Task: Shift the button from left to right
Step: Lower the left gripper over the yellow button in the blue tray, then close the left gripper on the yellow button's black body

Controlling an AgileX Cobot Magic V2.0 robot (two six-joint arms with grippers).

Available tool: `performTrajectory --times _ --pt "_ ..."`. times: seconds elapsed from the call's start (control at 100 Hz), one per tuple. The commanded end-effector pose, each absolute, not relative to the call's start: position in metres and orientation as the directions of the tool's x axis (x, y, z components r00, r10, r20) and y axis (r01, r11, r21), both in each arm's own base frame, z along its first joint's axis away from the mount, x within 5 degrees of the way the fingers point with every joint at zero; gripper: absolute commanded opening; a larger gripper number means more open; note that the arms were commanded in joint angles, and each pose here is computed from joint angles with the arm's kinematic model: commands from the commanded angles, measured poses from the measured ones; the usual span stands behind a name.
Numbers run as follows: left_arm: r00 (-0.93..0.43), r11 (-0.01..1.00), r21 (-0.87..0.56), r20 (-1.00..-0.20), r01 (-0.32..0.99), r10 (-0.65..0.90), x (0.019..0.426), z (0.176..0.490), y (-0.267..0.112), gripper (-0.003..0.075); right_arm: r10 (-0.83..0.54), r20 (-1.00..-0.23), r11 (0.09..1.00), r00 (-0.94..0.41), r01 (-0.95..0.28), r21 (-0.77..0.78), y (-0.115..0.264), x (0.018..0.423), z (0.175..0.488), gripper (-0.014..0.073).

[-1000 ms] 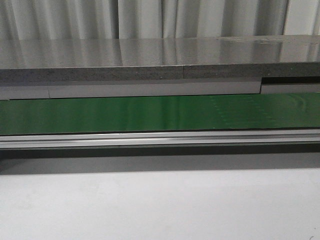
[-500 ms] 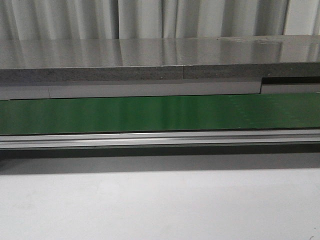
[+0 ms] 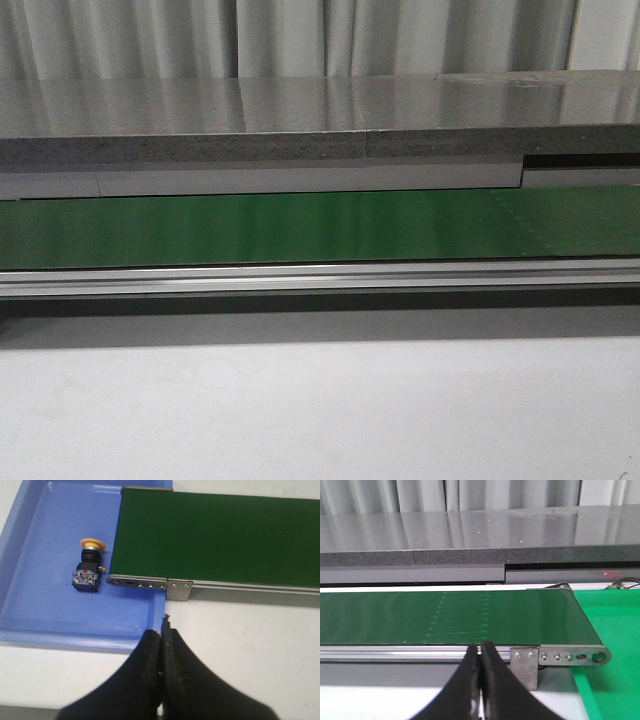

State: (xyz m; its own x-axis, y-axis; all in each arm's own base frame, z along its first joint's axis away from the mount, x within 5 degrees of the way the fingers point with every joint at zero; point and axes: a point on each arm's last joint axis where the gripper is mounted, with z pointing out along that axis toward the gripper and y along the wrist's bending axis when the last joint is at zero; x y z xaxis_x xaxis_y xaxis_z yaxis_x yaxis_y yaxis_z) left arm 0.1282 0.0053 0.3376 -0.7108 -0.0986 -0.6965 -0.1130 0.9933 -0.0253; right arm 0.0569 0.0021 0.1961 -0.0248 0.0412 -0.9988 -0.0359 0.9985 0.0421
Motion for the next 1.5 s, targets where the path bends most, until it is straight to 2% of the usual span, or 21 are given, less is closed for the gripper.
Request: performTrajectory --times 0.0,0.1,0.19,0.24,0.25,0.3,0.31,0.35,0.4,0.46,0.74,1.06,1.27,1.49 --pt "-0.660 0.993 -0.044 -0.744 -0.112 -0.107 0.135 0.350 0.005 -0.0020 0.040 -0.995 0.998 0.094 -0.042 0.036 0.002 0.054 0.210 -0.0066" --pt "-0.663 0.993 -0.044 -0.741 -0.112 -0.107 0.136 0.349 0.005 -0.0014 0.040 -0.995 0.998 0.094 -0.042 0.036 0.002 0.054 0.210 -0.0066" --pt "-0.666 0.996 -0.026 -0.741 -0.091 -0.080 0.136 0.349 0.004 0.0069 0.040 -0.995 0.998 0.094 -0.042 0.036 0.002 0.054 0.210 -0.0066" --pt "-0.667 0.996 -0.026 -0.741 -0.087 -0.078 0.136 0.349 0.004 0.0153 0.040 -0.995 0.998 0.094 -0.042 0.036 0.002 0.054 0.210 -0.0066" --pt "-0.668 0.996 -0.026 -0.740 -0.087 -0.078 0.136 0.349 0.004 0.0197 0.040 -0.995 0.998 0.094 -0.042 0.036 0.002 0.054 0.210 -0.0066" --pt "-0.668 0.996 -0.026 -0.740 -0.087 -0.078 0.136 0.349 0.004 0.0311 0.040 -0.995 0.998 0.094 -0.042 0.036 0.002 0.054 0.210 -0.0066" --pt "-0.668 0.996 -0.026 -0.740 -0.087 -0.078 0.136 0.349 0.004 0.0311 0.040 -0.995 0.998 0.094 -0.042 0.036 0.002 0.054 0.210 -0.0066" --pt "-0.668 0.996 -0.026 -0.740 -0.087 -0.078 0.136 0.349 0.004 0.0424 0.040 -0.995 0.998 0.094 -0.042 0.036 0.002 0.054 0.210 -0.0066" --pt "-0.668 0.996 -0.026 -0.740 -0.087 -0.078 0.136 0.349 0.004 0.0515 0.040 -0.995 0.998 0.094 -0.042 0.036 0.002 0.054 0.210 -0.0066" --pt "-0.667 0.996 -0.026 -0.741 -0.087 -0.078 0.136 0.349 0.004 0.0575 0.040 -0.995 0.998 0.094 -0.042 0.036 0.002 0.054 0.210 -0.0066" --pt "-0.632 0.994 0.017 -0.773 -0.110 -0.057 0.148 0.357 0.010 0.0582 0.040 -0.995 0.998 0.094 -0.042 0.036 0.002 0.054 0.210 -0.0066" --pt "-0.625 0.973 0.027 -0.770 -0.229 -0.126 0.211 0.378 0.039 0.0582 0.040 -0.995 0.998 0.094 -0.042 0.036 0.002 0.054 0.210 -0.0066" --pt "-0.700 0.953 0.061 -0.693 -0.298 -0.175 0.267 0.362 0.076 0.0582 0.040 -0.995 0.998 0.094 -0.042 0.036 0.002 0.054 0.210 -0.0066" --pt "-0.788 0.946 0.065 -0.573 -0.319 -0.226 0.313 0.316 0.098 0.0582 0.040 -0.995 0.998 0.094 -0.042 0.036 0.002 0.054 0.210 -0.0066"
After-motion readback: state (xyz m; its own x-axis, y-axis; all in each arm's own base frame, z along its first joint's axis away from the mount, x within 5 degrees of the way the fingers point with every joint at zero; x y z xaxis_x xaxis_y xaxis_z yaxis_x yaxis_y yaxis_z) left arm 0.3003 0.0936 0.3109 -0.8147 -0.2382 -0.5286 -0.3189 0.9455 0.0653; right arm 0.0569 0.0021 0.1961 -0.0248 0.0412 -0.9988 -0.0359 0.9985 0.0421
